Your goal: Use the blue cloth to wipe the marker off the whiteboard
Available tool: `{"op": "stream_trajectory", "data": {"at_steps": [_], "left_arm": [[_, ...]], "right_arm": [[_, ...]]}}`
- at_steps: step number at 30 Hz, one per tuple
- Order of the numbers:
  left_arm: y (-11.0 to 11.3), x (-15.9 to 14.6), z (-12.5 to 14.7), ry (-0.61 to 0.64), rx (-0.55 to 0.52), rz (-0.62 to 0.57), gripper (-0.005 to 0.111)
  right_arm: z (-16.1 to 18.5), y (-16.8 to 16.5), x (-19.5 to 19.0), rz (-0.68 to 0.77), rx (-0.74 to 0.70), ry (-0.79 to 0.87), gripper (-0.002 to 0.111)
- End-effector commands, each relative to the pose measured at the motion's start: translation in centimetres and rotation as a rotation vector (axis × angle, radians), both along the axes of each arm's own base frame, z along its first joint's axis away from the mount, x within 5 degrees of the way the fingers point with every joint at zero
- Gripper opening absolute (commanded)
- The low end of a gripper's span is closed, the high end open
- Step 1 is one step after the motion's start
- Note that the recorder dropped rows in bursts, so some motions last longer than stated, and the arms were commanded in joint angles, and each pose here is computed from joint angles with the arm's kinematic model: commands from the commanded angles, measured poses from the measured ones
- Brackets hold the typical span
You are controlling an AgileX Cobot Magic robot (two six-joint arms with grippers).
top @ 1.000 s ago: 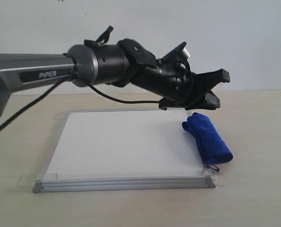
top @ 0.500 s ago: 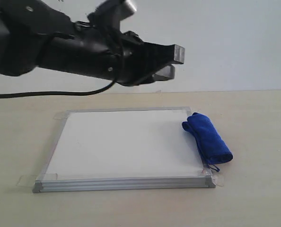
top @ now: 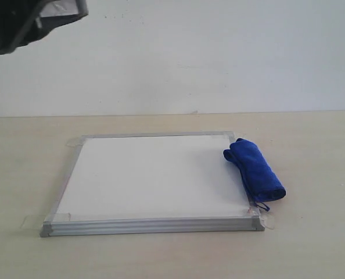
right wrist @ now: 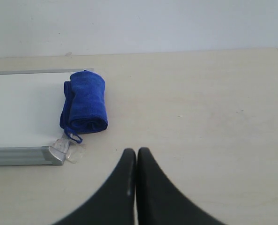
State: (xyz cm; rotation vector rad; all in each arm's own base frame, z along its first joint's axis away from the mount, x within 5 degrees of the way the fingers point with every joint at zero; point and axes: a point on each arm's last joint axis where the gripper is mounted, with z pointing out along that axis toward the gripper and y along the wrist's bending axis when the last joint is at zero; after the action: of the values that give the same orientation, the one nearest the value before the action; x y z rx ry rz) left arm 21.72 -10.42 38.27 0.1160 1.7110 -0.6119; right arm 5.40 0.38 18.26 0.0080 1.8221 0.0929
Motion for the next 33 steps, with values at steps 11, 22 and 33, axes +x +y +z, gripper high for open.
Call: {"op": "stream_trajectory", "data": {"at_steps": [11, 22, 33], "left_arm": [[3.9, -8.5, 1.1, -0.168, -0.09, 0.005, 0.004], [5.9, -12.1, 1.9, -0.385, 0.251, 0.021, 0.004], [9.3, -15.5, -6.5, -0.3, 0.353, 0.357, 0.004]], "right_arm": [[0.1, 0.0, 0.0, -0.006, -0.004, -0.013, 0.0], [0.1, 0.0, 0.0, -0.006, -0.004, -0.015, 0.0], [0.1, 0.0, 0.0, -0.006, -0.004, -0.015, 0.0]]}}
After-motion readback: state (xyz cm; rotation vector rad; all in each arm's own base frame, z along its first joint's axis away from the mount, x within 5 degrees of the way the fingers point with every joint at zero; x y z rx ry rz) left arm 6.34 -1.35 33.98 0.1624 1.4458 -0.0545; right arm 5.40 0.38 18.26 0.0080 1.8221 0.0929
